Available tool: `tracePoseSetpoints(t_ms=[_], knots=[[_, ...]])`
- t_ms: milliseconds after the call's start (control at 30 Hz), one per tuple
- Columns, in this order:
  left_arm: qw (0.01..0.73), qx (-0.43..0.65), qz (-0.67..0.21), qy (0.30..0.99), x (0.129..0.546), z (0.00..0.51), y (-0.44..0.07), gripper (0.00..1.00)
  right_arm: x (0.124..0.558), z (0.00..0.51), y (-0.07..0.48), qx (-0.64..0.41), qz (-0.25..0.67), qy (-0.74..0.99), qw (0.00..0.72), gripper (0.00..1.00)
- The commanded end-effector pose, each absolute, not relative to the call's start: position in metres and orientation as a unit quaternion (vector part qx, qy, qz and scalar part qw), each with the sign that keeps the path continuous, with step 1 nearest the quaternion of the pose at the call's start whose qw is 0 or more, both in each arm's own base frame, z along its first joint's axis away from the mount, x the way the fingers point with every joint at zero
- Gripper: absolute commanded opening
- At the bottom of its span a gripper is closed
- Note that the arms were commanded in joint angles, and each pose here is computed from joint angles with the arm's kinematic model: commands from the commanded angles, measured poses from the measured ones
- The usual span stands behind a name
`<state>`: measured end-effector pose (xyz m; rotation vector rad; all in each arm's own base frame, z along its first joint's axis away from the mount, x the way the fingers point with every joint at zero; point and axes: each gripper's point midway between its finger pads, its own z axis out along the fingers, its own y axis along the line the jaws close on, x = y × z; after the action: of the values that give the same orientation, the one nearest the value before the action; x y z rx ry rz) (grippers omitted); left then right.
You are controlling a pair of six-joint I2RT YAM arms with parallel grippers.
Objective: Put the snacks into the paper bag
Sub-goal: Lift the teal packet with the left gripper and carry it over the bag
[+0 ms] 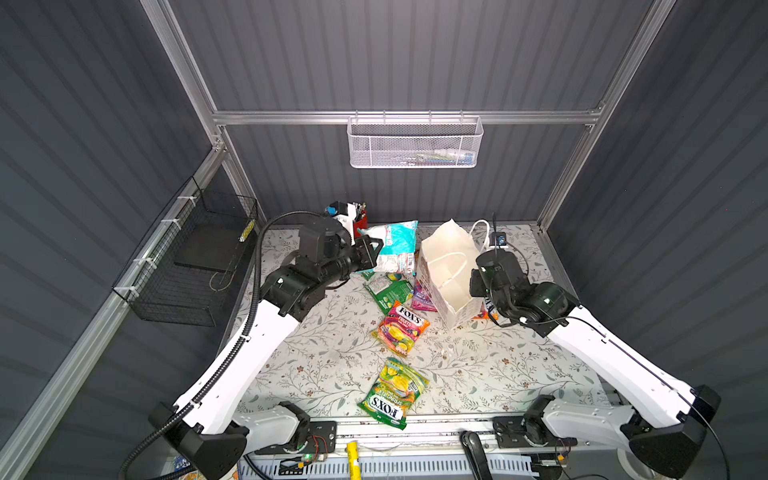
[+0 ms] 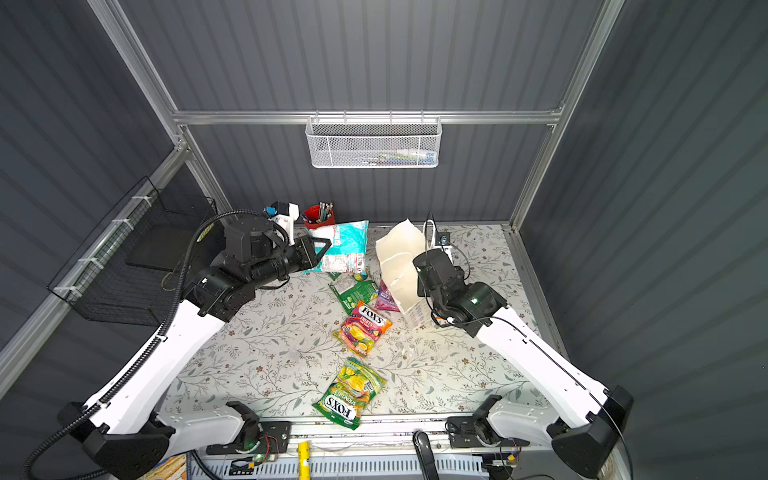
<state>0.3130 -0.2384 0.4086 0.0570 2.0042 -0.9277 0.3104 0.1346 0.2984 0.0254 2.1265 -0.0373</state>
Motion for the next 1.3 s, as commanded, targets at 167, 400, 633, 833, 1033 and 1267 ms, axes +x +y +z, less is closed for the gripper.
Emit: tracePoseSetpoints(t_ms=[167,400,633,833,1033,1267], knots=[[0.485,0.055,-0.399,0.776,0.321,0.463,-0.282,0.00,0.300,0.335,0.119,0.016,-0.105,0.843,0.527,0.00],[0.490,0.101,-0.378,0.779,0.322,0.474,-0.327,0.00,0.301,0.329,0.124,0.006,-0.124,0.841,0.527,0.00],[0.456,0.123,-0.341,0.813,0.321,0.426,-0.357,0.00,0.299,0.329,0.121,0.016,-0.120,0.839,0.531,0.00],[0.446,0.134,-0.280,0.840,0.307,0.391,-0.355,0.00,0.299,0.329,0.120,0.017,-0.119,0.839,0.531,0.00],[0.412,0.202,-0.263,0.849,0.296,0.364,-0.382,0.00,0.298,0.326,0.125,0.007,-0.104,0.842,0.529,0.00],[0.390,0.247,-0.231,0.856,0.300,0.343,-0.413,0.00,0.298,0.324,0.130,0.001,-0.088,0.844,0.528,0.00]])
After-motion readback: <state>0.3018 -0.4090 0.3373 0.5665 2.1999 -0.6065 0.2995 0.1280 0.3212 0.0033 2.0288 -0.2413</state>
